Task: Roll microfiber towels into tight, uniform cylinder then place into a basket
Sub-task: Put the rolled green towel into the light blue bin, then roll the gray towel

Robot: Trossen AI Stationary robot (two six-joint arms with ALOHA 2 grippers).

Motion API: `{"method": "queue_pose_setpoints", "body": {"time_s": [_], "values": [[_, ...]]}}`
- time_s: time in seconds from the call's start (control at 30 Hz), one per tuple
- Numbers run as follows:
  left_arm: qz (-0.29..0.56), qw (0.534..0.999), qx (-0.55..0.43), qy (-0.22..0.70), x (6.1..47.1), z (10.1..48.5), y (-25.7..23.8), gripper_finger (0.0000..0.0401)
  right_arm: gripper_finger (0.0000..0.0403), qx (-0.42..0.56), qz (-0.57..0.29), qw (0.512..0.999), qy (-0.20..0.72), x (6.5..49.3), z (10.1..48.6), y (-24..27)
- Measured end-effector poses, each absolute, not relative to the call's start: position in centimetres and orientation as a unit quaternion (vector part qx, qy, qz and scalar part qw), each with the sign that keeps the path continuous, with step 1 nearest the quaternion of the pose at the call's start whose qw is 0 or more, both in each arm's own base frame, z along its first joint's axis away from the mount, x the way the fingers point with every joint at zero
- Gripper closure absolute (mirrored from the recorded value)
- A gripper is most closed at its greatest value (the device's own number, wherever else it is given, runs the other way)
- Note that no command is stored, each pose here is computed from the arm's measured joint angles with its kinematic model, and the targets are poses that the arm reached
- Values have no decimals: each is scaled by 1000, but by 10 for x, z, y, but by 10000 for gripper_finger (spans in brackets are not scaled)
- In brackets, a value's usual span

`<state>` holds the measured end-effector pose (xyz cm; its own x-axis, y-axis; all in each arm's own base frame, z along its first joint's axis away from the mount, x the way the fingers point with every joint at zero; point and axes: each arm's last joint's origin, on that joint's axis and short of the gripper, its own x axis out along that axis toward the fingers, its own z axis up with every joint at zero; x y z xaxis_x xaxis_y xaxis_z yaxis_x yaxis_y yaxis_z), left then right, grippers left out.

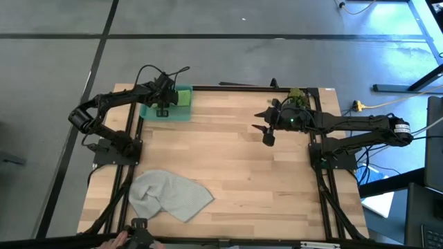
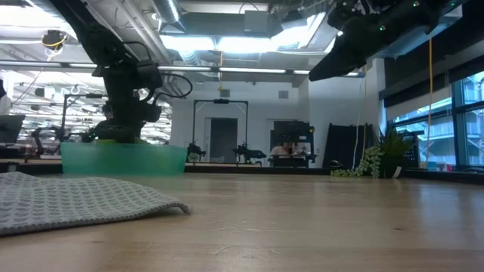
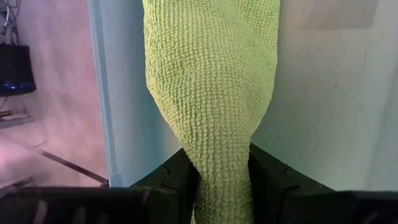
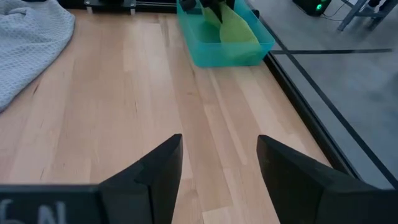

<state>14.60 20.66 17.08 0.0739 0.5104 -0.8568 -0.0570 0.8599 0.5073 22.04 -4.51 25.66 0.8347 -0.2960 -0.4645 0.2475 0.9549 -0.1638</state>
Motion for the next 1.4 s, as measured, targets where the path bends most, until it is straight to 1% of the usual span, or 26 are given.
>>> {"method": "queue_pose_setpoints", "body": {"time_s": [0.33,0.47,0.57,0.63,0.73,1.03,1.17,1.27,1.4], "values": [[200,709,175,653,146,171,207,293,195,-48,-142,957,250,220,257,-45],[187,719,169,648,146,170,205,293,195,-49,-142,956,250,220,257,-45],[187,718,169,649,146,170,205,285,195,-48,-142,957,250,220,257,-45],[187,718,169,649,146,170,205,272,195,-48,-142,957,250,220,257,-45],[185,718,171,649,146,170,205,242,195,-48,-142,957,250,220,257,-45],[183,717,176,650,146,170,205,134,195,-47,-142,957,250,220,257,-45],[200,709,179,652,147,173,205,89,195,-47,-142,957,250,220,257,-45],[221,709,188,642,153,184,204,73,195,-47,-142,957,250,220,257,-45],[243,712,199,628,162,204,200,70,195,-47,-142,957,250,220,257,-45]]}}
